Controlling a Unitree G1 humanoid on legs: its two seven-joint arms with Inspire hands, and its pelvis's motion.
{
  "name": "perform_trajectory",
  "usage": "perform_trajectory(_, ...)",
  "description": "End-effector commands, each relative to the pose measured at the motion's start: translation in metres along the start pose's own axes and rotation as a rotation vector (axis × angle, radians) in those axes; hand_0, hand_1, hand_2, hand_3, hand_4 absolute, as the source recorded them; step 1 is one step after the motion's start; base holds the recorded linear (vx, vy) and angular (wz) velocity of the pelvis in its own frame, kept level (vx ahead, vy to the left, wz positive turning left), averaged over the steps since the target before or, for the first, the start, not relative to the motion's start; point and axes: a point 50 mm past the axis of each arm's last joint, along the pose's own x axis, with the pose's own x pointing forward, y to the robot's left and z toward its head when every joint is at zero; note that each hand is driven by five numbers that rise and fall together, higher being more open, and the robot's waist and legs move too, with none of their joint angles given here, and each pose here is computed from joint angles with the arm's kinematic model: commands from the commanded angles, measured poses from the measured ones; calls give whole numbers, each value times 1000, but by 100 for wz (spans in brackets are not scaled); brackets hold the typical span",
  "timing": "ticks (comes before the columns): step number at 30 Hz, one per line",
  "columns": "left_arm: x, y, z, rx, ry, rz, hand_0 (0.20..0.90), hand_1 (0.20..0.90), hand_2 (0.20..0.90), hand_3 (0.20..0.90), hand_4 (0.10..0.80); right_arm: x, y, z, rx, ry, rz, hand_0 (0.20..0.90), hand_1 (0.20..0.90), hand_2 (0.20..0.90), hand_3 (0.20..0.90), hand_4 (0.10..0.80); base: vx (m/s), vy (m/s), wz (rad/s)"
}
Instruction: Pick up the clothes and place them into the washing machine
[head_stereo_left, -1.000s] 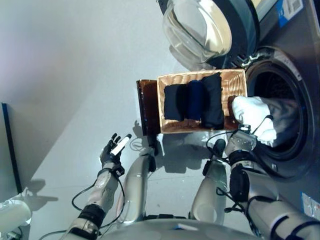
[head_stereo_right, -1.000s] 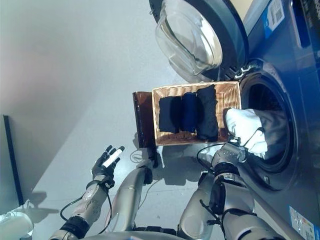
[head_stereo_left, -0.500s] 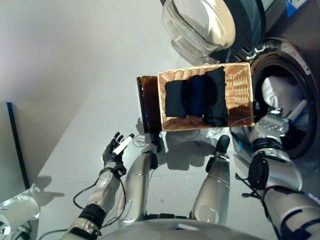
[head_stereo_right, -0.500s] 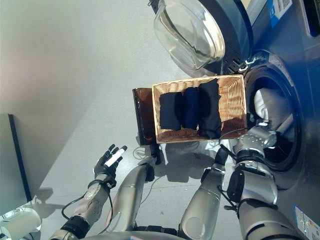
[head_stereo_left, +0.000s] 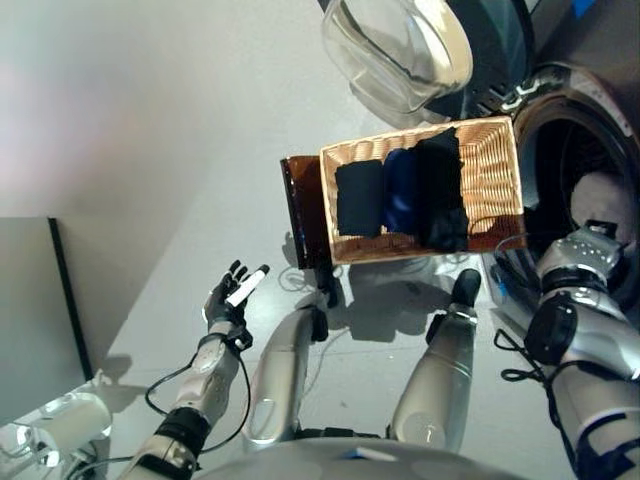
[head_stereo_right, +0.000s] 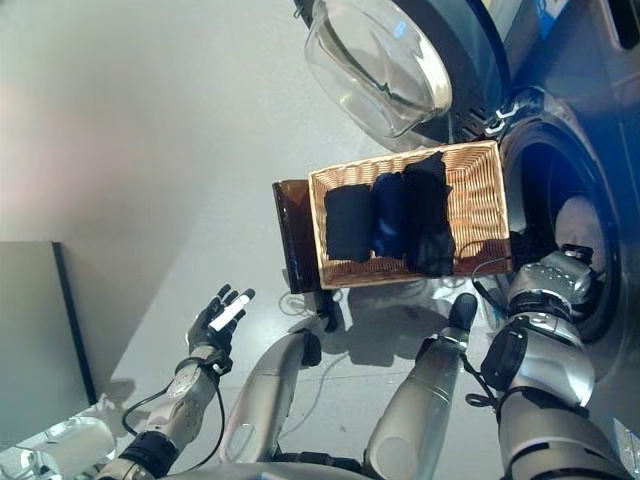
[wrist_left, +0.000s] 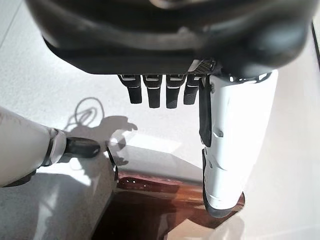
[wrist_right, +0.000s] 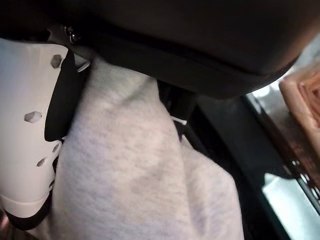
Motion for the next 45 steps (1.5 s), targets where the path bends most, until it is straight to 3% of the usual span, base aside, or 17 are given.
perform_trajectory(1,-5,18,14,24,-81,40,900,900,900,900,800,-1,36,55,84,-212,88,200,200,200,200,300,16,20,-4)
perform_trajectory(14,-8,28,22,37,-119,60,900,900,900,900,800,-30,94,89,95,-327,288,200,200,200,200,300,5,-2,1)
perform_trajectory(19,-8,27,25,45,-137,59,900,900,900,900,800,-28,91,89,38,-351,309,200,200,200,200,300,-2,-14,1)
perform_trajectory(20,-7,27,24,44,-136,62,900,900,900,900,800,-25,87,87,31,-345,301,496,496,496,496,512,0,0,0)
perform_trajectory(21,-7,26,25,42,-137,60,900,900,900,900,800,-23,84,84,28,-333,294,900,900,900,900,800,0,0,0)
perform_trajectory(34,-5,32,27,8,-140,79,900,900,900,900,800,-6,47,46,-107,-210,334,900,900,900,900,800,-5,-3,1)
perform_trajectory(45,-3,40,32,6,-158,104,900,900,900,900,800,10,-40,-14,-618,-48,375,900,900,900,900,800,-5,-40,2)
